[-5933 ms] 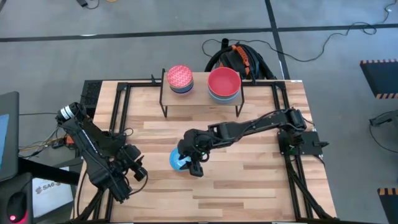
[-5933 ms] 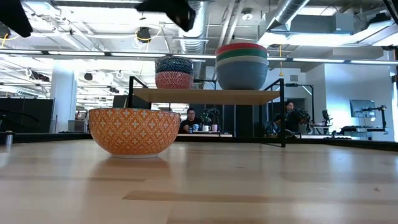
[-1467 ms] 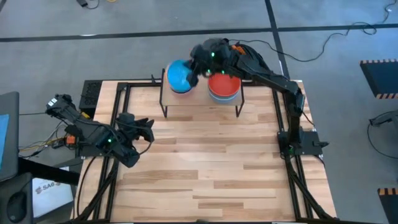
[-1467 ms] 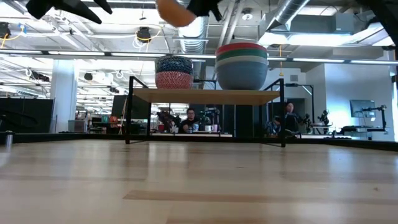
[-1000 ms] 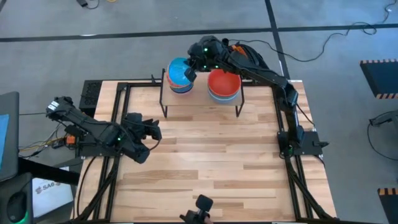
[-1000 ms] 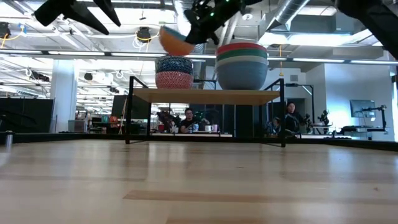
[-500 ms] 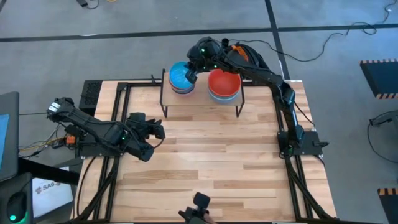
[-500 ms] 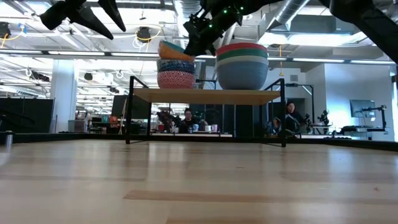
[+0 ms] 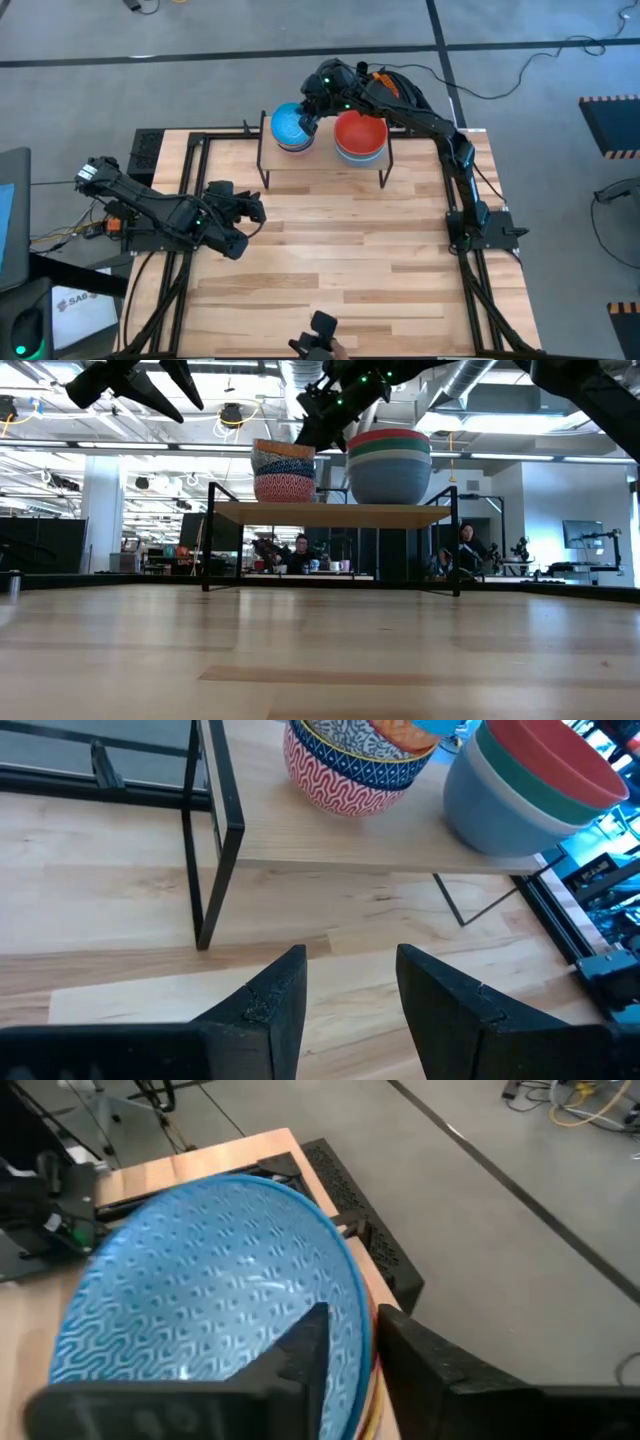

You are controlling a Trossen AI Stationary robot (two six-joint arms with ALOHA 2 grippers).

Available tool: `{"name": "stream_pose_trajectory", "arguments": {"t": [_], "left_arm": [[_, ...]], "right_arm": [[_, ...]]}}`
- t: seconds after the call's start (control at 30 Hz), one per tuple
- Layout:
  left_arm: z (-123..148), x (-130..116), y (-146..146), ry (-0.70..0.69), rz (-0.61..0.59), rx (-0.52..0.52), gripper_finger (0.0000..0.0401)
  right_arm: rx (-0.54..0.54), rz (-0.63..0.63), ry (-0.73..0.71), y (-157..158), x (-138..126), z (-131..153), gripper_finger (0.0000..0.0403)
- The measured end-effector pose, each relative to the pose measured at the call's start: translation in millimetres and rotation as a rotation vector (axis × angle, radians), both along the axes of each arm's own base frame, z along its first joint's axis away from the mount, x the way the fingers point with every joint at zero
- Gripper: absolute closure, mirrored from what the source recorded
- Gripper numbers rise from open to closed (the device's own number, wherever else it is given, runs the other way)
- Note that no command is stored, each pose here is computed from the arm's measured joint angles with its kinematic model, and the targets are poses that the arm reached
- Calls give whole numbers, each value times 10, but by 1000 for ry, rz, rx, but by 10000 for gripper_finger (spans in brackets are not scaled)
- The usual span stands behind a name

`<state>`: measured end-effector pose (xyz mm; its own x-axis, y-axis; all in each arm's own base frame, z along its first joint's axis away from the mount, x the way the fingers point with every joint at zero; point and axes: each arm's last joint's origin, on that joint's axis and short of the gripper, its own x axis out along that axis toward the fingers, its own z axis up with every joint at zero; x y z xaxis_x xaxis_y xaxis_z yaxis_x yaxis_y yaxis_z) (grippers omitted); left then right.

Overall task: Place and stack bowls onto a shelf
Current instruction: Stack the patterned light blue bowl on top of the patterned red bowl on the shelf, then return to Home Position

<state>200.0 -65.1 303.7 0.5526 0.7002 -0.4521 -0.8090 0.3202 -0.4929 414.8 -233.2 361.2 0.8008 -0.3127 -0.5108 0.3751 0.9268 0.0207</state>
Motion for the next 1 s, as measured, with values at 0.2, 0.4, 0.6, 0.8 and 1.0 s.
{"name": "stream_pose_trajectory", "arguments": {"t": [0.2,0.4,0.6,0.8,1.0], "left_arm": [[0,0,0,1,0,0,262],[-5,-2,-2,9,-6,-11,262],[1,-3,-23,49,-56,2,262],[150,7,-65,68,-127,88,262],[252,61,-100,65,-178,164,262]], "right_arm": [[13,0,-23,-9,-1,20,221],[6,-6,-47,-7,-34,88,185],[1,36,-116,78,-176,357,182],[24,143,-236,268,-345,714,186],[10,230,-312,544,-501,1023,202]]}}
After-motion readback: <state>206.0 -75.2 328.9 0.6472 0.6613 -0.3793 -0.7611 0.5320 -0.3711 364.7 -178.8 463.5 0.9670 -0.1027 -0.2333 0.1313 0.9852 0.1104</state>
